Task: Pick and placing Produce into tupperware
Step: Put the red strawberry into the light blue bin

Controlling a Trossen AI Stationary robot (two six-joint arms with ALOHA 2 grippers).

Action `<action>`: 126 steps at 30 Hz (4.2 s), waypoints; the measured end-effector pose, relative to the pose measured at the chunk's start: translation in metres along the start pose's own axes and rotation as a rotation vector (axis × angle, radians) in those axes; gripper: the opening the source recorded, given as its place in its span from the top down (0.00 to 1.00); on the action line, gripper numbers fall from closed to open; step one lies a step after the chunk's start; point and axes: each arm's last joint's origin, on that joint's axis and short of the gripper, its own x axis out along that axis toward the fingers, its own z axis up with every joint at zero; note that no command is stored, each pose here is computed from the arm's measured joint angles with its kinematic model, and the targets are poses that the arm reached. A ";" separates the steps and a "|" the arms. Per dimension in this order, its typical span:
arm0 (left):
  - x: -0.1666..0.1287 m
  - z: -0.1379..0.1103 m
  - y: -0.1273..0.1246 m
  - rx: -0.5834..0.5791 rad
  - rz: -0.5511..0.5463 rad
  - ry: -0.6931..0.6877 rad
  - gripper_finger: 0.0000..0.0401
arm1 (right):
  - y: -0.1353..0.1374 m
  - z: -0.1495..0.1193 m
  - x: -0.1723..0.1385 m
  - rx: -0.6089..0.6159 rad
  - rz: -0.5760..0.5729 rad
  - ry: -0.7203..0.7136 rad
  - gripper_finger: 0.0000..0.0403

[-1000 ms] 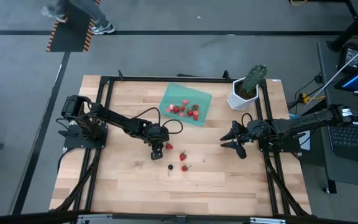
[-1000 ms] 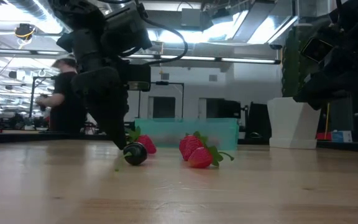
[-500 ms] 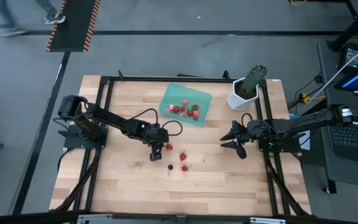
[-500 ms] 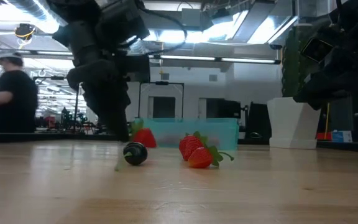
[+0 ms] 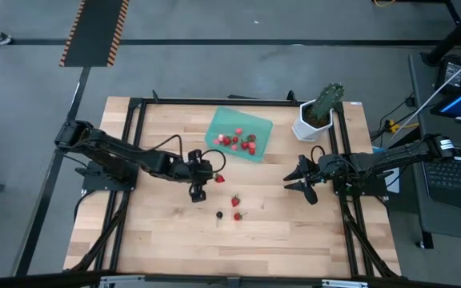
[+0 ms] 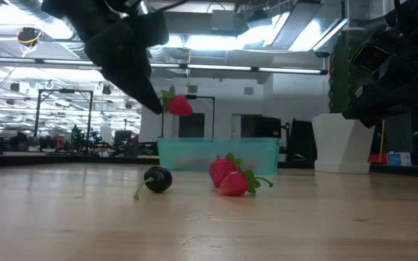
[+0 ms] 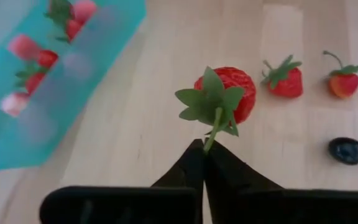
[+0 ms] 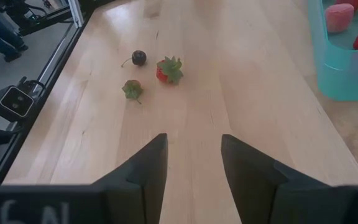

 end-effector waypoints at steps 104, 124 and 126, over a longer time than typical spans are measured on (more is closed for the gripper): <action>0.009 -0.035 0.090 -0.107 -0.139 -0.780 1.00 | 0.000 0.000 0.000 -0.004 -0.002 0.005 0.62; 0.050 0.030 0.153 -0.242 0.171 -0.521 1.00 | 0.000 -0.001 0.000 -0.005 -0.002 0.006 0.62; 0.050 0.031 0.158 -0.253 0.239 -0.439 1.00 | 0.000 -0.001 0.000 -0.005 -0.002 0.007 0.62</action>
